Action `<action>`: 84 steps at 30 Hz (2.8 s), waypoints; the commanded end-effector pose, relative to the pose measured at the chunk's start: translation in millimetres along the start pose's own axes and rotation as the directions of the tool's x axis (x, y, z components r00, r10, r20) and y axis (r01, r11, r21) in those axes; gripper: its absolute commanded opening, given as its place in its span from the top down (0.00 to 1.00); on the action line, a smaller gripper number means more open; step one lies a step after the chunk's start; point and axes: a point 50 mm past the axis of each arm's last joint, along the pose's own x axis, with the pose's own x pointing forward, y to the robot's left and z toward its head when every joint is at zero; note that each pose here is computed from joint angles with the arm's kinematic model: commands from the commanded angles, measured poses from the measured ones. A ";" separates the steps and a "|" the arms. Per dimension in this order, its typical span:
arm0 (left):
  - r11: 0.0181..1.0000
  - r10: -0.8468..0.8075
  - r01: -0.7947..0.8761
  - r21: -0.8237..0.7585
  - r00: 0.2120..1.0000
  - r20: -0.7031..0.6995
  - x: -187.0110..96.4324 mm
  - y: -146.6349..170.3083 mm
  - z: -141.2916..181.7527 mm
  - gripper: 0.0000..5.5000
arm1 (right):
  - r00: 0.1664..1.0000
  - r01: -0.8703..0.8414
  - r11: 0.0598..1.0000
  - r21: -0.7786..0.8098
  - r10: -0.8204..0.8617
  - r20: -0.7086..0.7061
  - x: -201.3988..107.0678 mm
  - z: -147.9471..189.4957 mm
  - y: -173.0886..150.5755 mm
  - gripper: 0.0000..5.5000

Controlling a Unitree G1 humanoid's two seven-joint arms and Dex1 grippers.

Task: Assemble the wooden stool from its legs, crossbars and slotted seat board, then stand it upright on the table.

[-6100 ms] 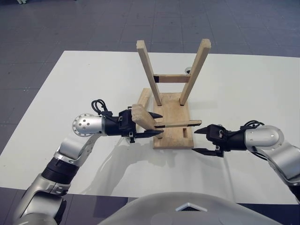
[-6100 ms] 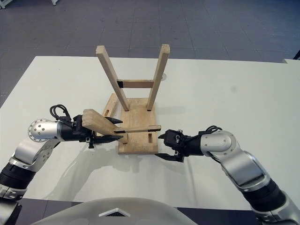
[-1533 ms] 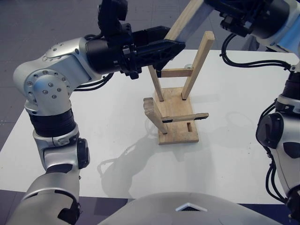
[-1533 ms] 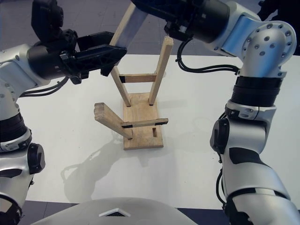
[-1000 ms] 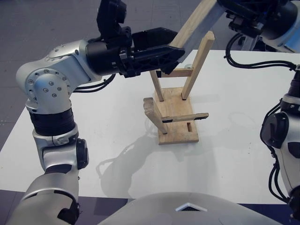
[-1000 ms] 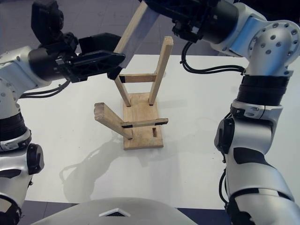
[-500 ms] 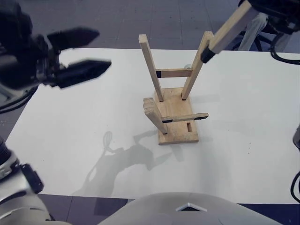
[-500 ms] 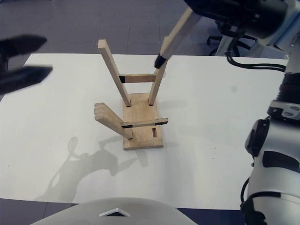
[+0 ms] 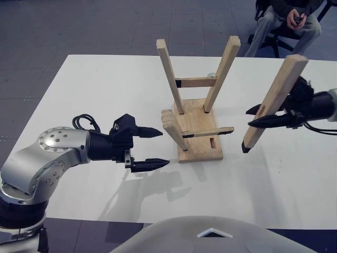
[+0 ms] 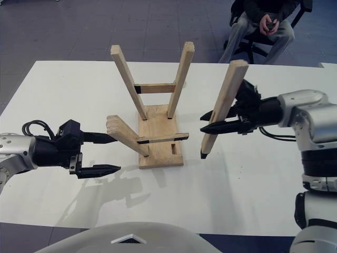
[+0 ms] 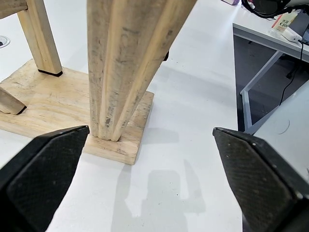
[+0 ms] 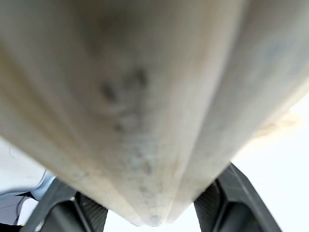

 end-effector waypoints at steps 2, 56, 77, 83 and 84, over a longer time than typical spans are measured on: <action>1.000 0.015 -0.014 0.008 0.999 -0.031 0.7 4.8 2.4 0.14 | 0.998 -0.031 0.999 -0.040 0.033 0.051 29.3 3.5 2.0 0.63; 0.984 0.160 -0.164 -0.070 0.986 -0.054 -10.8 36.4 -20.2 0.14 | 0.979 0.187 0.982 0.021 -0.188 0.080 29.5 -192.1 15.6 0.63; 0.986 0.142 -0.147 -0.073 0.988 -0.066 -9.2 37.3 -20.1 0.14 | 0.929 0.166 0.936 -0.310 -0.043 0.368 53.5 -56.1 22.8 0.63; 0.986 0.142 -0.146 -0.075 0.988 -0.065 -9.1 36.3 -20.1 0.14 | 0.924 0.170 0.920 -0.352 -0.024 0.382 51.0 -38.5 20.8 0.63; 0.986 0.142 -0.146 -0.076 0.988 -0.065 -8.6 36.2 -20.0 0.14 | 0.923 0.161 0.923 -0.350 -0.015 0.384 53.6 -39.0 21.9 0.63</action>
